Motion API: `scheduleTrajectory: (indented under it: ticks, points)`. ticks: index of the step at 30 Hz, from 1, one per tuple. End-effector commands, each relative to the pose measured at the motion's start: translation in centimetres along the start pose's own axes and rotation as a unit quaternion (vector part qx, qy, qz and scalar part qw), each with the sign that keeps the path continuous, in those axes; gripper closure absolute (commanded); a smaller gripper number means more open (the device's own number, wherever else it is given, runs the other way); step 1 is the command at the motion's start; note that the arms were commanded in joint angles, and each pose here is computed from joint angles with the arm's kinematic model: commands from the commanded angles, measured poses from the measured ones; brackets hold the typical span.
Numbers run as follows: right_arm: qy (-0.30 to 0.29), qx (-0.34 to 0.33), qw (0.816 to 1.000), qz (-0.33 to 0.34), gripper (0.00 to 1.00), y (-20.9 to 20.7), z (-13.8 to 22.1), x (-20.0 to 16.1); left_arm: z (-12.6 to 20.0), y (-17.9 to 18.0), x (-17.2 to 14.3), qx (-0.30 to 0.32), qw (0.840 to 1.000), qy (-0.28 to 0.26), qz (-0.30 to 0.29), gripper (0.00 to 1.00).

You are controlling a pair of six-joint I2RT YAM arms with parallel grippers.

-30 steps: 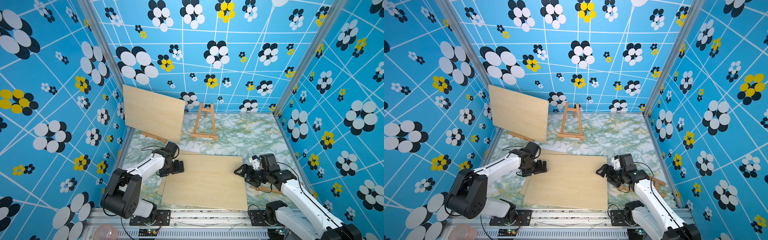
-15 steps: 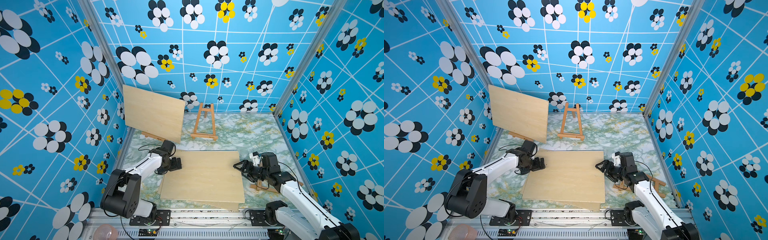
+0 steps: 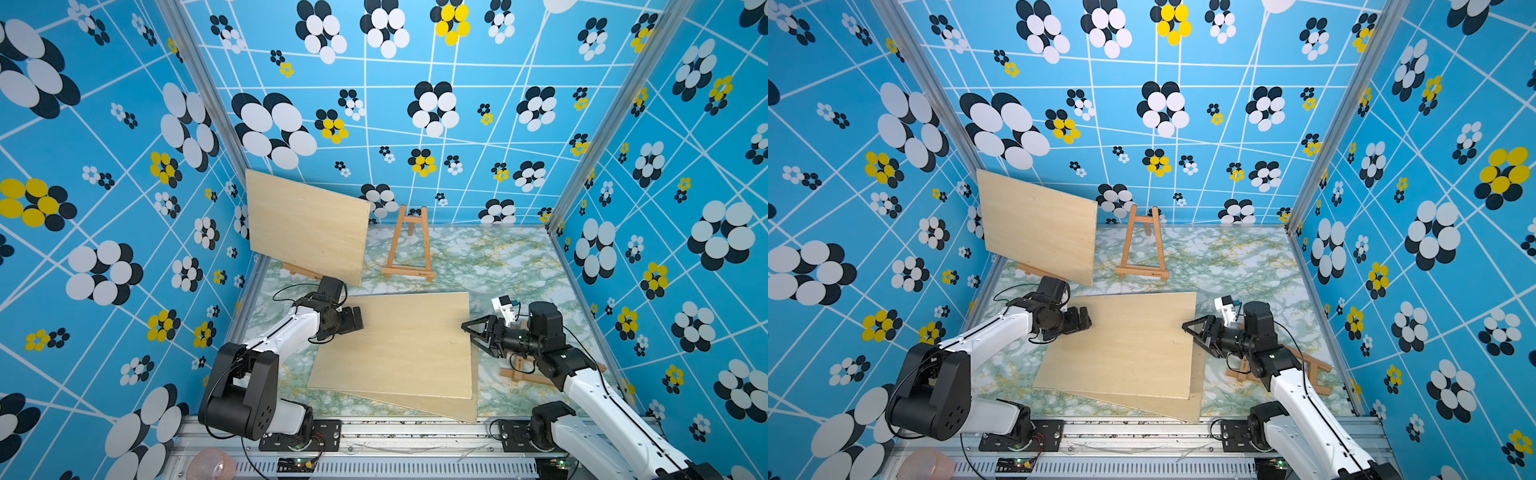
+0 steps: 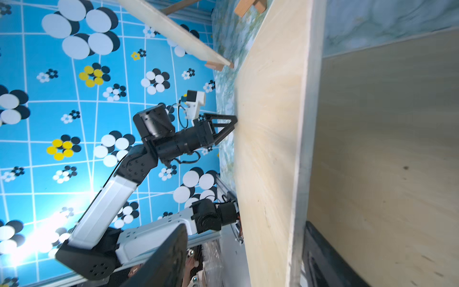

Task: Assemble the easel
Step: Pick up the drawing board.

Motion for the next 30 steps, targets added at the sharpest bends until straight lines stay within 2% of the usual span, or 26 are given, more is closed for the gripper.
scheduleTrajectory:
  ticks: [1,13,20,30]
  points:
    - [0.079,0.067,0.993,0.049,0.30,3.9,0.9,-3.2,-1.5,-2.5,-4.9,-0.077,0.993,0.093,0.000,0.01]
    - [0.072,0.083,0.993,0.049,0.33,4.1,0.8,-2.9,-1.9,-2.7,-5.8,-0.092,0.991,0.099,0.005,0.01]
    - [0.084,0.078,0.992,0.051,0.40,4.2,-0.2,-2.5,-2.3,-2.7,-6.1,-0.096,0.990,0.102,0.008,0.01]
    - [0.099,0.029,0.992,0.072,0.52,3.8,-2.5,-2.7,-2.6,-2.5,-6.8,-0.098,0.990,0.106,0.012,0.01]
Point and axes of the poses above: each gripper's point midway between its finger pads, its own z axis back along the fingers, its own y axis along the line the jaws close on, x = y × z, the point moved 1 cm from there along z, back along the fingers, and after that the axes turned 15 degrees about -z, right-handed, at the moved point
